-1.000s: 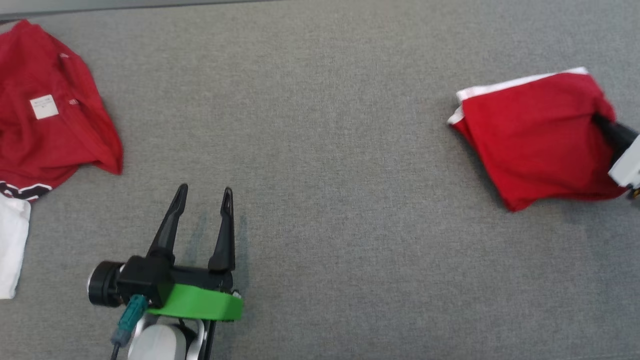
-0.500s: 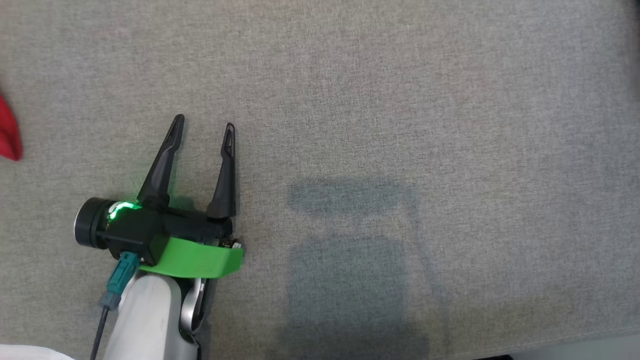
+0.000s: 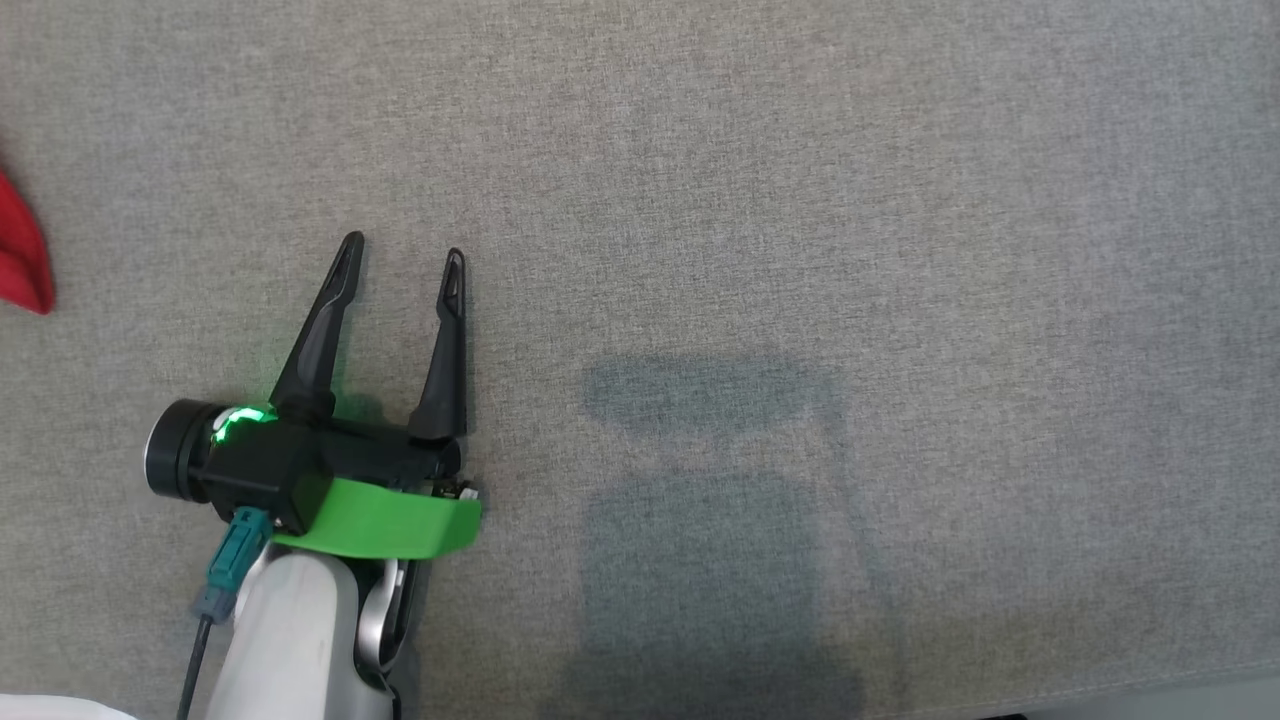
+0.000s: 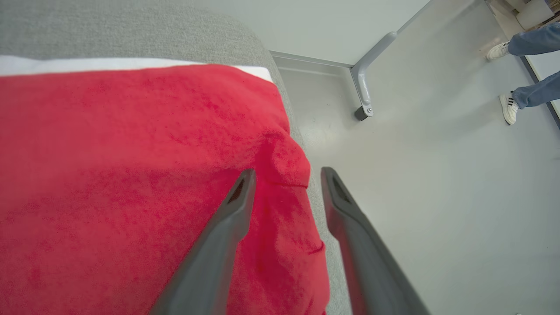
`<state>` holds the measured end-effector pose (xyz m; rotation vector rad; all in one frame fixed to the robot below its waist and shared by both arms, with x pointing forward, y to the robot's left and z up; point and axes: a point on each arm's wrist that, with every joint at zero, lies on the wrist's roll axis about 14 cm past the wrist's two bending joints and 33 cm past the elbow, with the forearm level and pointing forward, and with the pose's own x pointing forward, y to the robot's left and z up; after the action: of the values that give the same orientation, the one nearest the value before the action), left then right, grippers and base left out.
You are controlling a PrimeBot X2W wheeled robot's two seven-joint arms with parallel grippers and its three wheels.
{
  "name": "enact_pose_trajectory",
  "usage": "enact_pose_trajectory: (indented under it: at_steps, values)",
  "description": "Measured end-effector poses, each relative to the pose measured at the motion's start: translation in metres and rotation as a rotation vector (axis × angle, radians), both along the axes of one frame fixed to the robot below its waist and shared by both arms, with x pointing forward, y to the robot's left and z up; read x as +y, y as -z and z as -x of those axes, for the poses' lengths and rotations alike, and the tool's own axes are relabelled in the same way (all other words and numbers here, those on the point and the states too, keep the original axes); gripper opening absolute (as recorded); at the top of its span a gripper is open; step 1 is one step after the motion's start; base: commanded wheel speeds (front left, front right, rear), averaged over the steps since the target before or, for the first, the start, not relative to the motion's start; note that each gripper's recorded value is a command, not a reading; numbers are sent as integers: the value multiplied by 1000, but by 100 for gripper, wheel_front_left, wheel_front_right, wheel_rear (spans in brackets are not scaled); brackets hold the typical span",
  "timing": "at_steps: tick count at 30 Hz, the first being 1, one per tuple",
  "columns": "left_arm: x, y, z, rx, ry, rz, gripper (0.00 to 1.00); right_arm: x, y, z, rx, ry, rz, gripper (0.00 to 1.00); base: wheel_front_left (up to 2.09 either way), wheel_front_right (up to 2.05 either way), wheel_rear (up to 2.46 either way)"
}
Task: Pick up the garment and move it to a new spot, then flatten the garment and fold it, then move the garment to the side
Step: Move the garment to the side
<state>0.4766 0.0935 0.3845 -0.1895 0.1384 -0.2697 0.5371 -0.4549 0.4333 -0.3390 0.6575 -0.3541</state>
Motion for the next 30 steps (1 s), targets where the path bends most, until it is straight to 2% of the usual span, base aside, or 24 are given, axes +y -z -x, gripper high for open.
enact_pose_trajectory:
  at_steps: [3, 6, 11, 16, 23, 26, 30]
  values:
    - [2, -3, 3, 2, -13, 2, 100, 3, -1, 3, 7, -6, 9, 100, 0, 0, 0]
    - [3, -6, 10, 12, -24, 9, 100, 2, -22, 4, -46, -32, 48, 100, 0, 0, 0]
    - [9, -18, 28, 22, -58, 29, 100, 19, -77, 3, -260, -135, 108, 100, 0, 0, 0]
    - [18, -34, 54, 20, -94, 27, 100, 65, -102, 22, -436, -265, 80, 100, 0, 0, 0]
    - [32, -63, 88, -25, -145, 23, 100, 129, -98, 74, -591, -377, -7, 100, 0, 0, 0]
    - [39, -74, 102, -50, -164, 18, 100, 153, -91, 100, -652, -386, -67, 100, 0, 0, 0]
    - [49, -86, 116, -86, -185, 8, 100, 178, -78, 128, -666, -385, -119, 100, 0, 0, 0]
